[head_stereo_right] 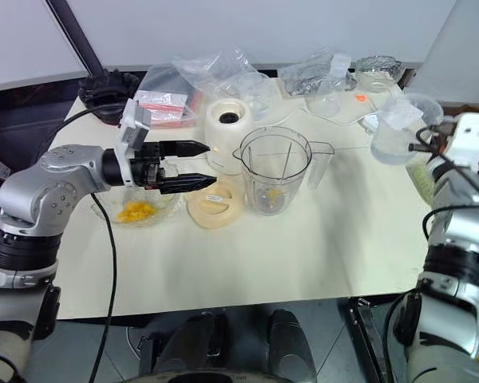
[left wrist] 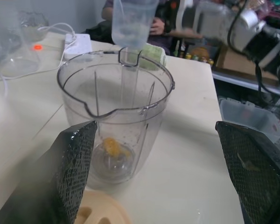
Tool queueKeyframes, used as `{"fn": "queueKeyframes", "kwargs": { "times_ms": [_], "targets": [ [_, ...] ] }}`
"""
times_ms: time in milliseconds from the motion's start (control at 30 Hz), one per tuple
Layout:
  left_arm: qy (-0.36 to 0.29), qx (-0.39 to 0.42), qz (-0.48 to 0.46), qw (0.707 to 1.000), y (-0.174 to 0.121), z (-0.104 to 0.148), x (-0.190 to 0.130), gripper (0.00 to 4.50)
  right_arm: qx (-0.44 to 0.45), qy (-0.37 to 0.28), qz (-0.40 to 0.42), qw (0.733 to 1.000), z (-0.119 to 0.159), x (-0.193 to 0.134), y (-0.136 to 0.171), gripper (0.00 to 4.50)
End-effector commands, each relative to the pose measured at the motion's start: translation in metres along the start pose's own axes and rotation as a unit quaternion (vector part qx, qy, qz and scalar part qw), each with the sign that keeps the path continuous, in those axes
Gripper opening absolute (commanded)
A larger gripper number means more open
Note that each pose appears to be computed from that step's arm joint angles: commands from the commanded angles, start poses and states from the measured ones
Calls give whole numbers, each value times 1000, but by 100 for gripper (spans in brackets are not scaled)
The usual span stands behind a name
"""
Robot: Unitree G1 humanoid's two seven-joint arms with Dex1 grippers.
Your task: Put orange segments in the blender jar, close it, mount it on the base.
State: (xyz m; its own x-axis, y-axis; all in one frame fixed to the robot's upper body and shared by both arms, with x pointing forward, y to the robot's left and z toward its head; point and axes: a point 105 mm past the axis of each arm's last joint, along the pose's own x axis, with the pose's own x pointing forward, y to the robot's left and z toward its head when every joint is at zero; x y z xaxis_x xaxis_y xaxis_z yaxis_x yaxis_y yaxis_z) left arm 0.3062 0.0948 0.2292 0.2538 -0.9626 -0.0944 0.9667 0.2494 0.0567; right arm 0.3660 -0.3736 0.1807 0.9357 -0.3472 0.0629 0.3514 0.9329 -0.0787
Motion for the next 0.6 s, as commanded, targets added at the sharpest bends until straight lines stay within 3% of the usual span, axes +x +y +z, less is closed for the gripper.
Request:
{"fn": "queueKeyframes", "kwargs": {
  "times_ms": [33,600],
  "targets": [
    [-6,16,-9,1000,-5,8,-1,426,24,-34,-18,999,3,-5,2,3],
    [15,17,-9,1000,-11,-3,2,426,39,51,-25,998,-76,3,22,3]
  ]
}}
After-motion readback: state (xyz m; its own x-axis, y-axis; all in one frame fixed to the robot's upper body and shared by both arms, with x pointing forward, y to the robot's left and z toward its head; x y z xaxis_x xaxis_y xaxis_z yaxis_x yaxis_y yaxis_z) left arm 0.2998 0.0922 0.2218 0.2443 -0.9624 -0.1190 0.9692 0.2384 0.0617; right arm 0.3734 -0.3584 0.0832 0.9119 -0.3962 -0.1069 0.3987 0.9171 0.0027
